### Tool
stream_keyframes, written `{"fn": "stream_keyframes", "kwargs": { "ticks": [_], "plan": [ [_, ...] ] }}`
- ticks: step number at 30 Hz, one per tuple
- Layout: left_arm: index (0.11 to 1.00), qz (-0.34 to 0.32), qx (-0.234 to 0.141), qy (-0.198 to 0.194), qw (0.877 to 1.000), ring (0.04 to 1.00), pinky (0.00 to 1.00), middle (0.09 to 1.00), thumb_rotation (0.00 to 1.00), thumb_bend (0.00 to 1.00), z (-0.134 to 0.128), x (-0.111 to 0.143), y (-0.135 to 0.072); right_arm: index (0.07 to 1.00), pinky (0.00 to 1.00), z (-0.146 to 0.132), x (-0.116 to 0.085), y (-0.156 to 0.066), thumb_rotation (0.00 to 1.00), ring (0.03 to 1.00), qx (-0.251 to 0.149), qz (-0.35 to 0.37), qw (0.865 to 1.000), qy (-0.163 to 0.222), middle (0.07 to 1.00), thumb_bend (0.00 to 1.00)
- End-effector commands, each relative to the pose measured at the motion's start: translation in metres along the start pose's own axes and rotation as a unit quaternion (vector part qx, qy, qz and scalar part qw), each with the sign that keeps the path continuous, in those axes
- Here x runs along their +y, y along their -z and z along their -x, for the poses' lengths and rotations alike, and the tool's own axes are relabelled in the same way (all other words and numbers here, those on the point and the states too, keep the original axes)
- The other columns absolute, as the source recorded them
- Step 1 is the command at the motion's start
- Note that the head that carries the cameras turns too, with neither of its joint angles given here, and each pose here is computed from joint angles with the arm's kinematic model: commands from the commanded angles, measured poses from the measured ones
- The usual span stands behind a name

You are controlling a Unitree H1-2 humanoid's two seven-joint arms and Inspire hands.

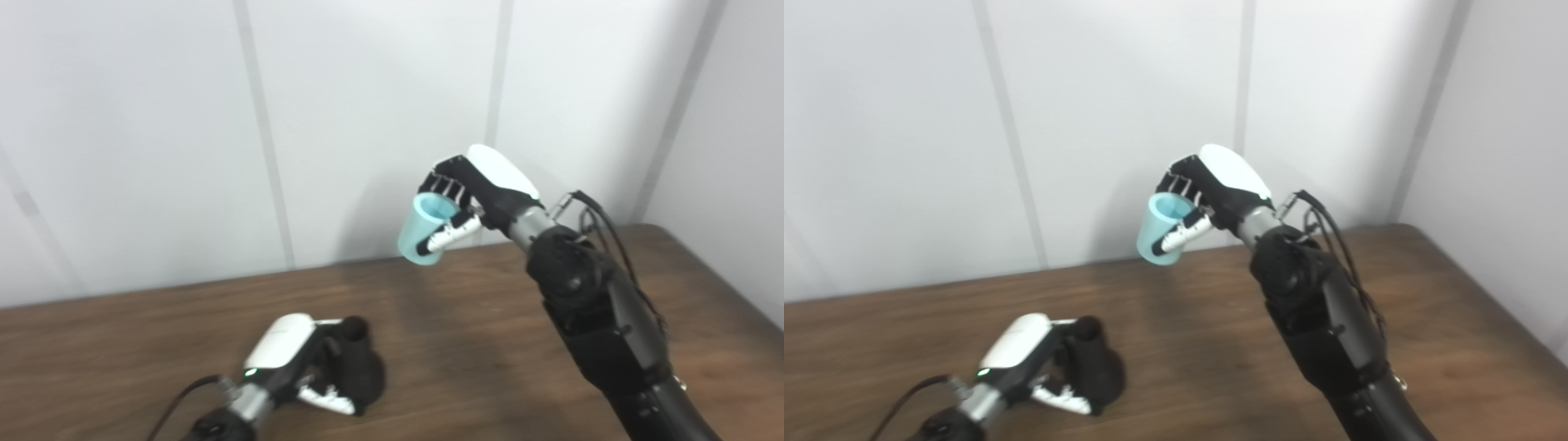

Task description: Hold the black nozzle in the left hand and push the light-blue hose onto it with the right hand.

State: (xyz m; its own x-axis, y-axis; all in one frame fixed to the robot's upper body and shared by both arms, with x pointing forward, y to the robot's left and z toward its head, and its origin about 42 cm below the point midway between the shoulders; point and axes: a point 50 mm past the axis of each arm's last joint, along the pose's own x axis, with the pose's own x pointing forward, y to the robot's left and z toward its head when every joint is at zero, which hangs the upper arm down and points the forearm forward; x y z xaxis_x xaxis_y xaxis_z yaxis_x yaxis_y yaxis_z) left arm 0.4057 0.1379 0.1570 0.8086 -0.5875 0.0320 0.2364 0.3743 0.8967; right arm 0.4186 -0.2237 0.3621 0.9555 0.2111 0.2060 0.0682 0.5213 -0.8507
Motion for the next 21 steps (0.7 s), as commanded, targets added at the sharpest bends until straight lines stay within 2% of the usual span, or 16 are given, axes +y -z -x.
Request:
{"fn": "stream_keyframes", "kwargs": {
  "ticks": [1,5,10,21],
  "plan": [
    [0.5,-0.028,0.07,0.1,0.992,0.422,0.37,0.435,0.0,0.52,0.02,-0.045,0.019,0.477,0.35,-0.002,-0.026,-0.019,0.0,0.459,-0.033,0.013,0.999,0.031,0.491,0.5],
    [0.501,-0.027,0.069,0.099,0.992,0.421,0.37,0.434,0.0,0.52,0.014,-0.048,0.01,0.482,0.34,0.003,-0.024,-0.031,0.0,0.455,-0.077,0.004,0.997,0.005,0.496,0.5],
    [0.5,-0.023,0.071,0.097,0.993,0.379,0.35,0.41,0.0,0.52,0.01,-0.05,0.003,0.488,0.33,0.007,-0.025,-0.038,0.0,0.454,-0.129,-0.013,0.992,-0.006,0.505,0.5],
    [0.504,-0.025,0.078,0.097,0.992,0.368,0.33,0.402,0.0,0.52,0.002,-0.052,-0.004,0.493,0.34,0.008,-0.019,-0.043,0.0,0.45,-0.14,-0.012,0.989,-0.049,0.495,0.5]
  ]
}}
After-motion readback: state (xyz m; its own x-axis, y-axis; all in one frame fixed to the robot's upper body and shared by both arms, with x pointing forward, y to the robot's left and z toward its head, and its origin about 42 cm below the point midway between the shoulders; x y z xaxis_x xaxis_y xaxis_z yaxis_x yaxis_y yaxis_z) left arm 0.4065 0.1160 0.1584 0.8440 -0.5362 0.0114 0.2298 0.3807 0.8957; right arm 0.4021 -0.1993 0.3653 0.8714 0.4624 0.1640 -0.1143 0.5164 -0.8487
